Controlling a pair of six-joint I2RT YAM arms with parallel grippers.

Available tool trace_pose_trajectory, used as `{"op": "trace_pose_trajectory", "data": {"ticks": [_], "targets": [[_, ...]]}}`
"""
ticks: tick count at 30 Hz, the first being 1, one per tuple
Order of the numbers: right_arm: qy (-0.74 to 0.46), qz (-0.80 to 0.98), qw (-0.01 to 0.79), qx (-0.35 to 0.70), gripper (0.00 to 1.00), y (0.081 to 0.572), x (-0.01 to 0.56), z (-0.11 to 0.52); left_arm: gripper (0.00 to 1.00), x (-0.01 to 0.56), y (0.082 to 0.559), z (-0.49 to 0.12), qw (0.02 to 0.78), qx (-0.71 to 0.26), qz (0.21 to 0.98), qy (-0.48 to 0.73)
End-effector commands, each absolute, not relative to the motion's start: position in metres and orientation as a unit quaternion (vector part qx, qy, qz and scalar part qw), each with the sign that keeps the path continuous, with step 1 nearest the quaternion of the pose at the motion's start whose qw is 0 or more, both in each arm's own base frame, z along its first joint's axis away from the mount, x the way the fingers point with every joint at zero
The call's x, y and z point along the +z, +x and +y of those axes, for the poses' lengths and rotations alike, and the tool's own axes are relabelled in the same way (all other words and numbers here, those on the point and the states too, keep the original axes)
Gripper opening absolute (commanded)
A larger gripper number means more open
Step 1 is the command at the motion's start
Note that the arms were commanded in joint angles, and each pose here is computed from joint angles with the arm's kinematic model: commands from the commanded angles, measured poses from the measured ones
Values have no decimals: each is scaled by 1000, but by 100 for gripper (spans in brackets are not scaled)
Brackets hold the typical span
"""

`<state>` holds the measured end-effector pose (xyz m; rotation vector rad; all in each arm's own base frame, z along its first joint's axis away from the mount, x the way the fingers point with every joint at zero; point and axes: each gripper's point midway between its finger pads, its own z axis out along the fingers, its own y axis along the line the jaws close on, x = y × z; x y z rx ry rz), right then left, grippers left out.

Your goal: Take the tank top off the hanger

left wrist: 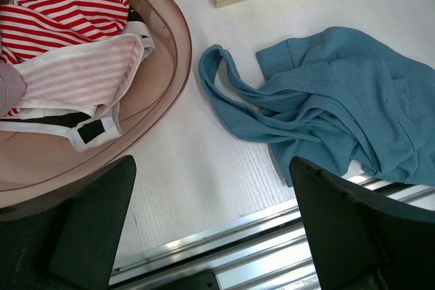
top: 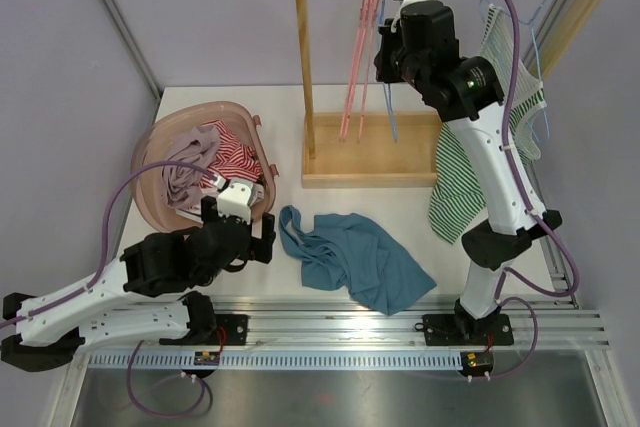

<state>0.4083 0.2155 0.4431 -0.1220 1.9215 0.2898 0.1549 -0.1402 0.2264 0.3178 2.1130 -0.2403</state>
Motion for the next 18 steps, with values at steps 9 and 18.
{"op": "trace_pose_trajectory", "data": {"ticks": [9, 18], "targets": [[-51, 792, 587, 159, 1, 397, 459, 221, 99, 231, 156, -159, 479, -133, 858, 134], [-51, 780, 603, 161, 49, 362, 477, 197, 99, 224, 159, -223, 467, -185, 847, 171]]}}
